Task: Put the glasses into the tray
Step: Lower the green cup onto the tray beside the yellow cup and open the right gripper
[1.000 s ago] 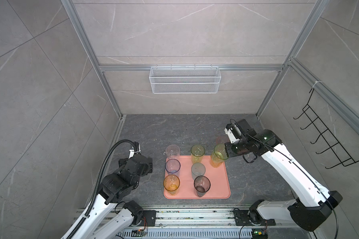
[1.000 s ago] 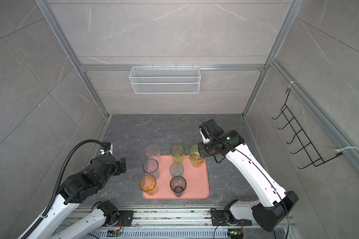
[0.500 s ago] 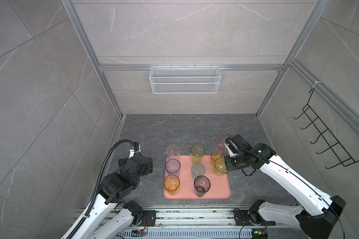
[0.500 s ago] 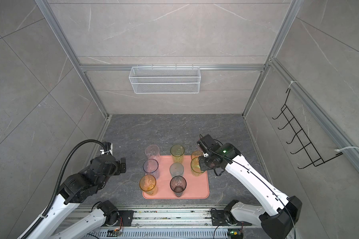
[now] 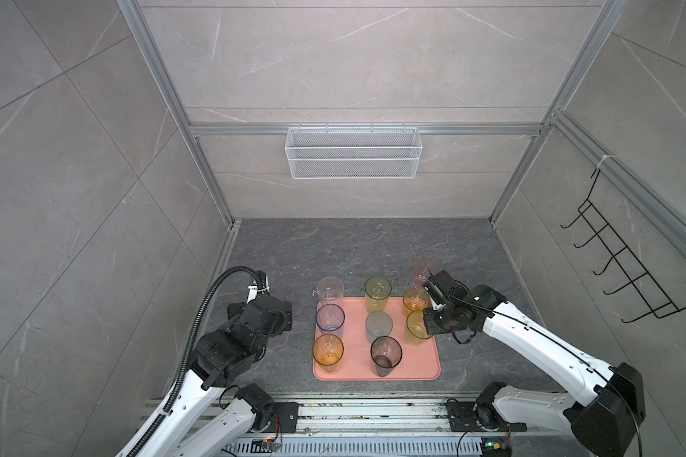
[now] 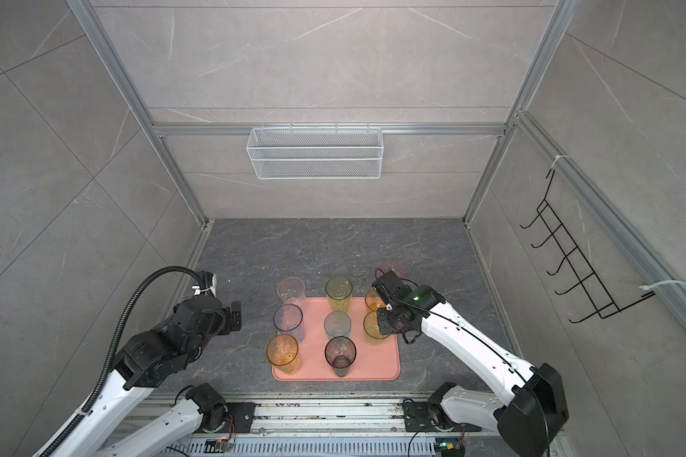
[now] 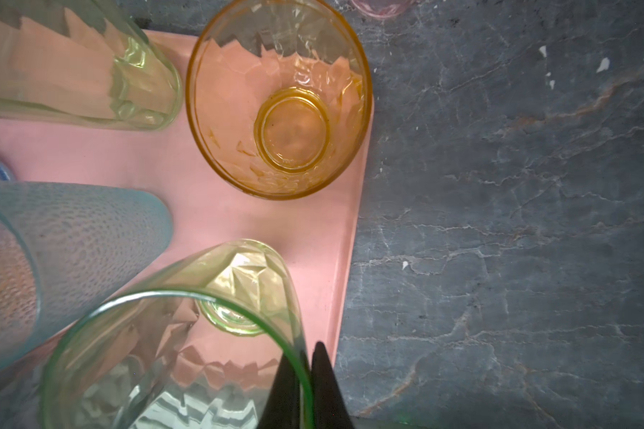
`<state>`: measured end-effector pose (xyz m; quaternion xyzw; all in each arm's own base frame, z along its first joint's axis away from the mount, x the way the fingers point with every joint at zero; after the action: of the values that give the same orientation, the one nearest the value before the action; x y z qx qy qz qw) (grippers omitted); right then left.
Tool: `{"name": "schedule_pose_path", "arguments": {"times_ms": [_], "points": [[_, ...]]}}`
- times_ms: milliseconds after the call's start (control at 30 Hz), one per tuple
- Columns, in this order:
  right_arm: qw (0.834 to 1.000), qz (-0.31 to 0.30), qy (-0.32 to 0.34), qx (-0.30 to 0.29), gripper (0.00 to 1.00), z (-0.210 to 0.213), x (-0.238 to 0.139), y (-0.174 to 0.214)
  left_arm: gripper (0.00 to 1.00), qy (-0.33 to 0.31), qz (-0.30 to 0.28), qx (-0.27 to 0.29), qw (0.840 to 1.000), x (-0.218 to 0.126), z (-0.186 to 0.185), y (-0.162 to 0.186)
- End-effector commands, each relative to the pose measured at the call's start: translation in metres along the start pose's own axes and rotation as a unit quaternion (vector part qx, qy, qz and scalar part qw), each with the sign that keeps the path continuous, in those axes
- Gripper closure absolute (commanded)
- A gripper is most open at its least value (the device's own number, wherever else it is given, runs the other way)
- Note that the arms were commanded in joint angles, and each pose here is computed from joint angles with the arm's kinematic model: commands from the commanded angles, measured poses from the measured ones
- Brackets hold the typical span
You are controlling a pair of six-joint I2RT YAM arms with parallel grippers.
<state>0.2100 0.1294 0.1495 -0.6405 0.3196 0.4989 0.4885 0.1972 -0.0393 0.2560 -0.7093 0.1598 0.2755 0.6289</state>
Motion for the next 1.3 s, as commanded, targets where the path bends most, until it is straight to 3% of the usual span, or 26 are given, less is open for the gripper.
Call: {"name": "schedule_pose_path", "arguments": {"times_ms": [0, 1267], "points": [[1.000, -0.012, 0.007, 0.019, 1.00, 0.000, 0.009, -0.004, 0.00, 0.002, 0.002, -0.010, 1.000, 0.001, -0.002, 0.000], [0.998, 0.004, 0.055, 0.039, 1.00, -0.012, 0.044, 0.002, 0.00, 0.001, 0.010, -0.006, 1.000, 0.004, -0.004, 0.003]]}}
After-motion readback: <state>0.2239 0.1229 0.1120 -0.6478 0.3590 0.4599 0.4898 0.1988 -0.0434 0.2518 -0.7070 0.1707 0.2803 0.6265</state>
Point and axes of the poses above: each gripper's point midway between its finger pads, its own x axis out along the fingers, its own z axis along the line the jaws close on, y = z × x, the point moved 2 cm from there along -x, back along the fingers, and after that the axes turned 12 degrees about -x, right-handed, at the moved point
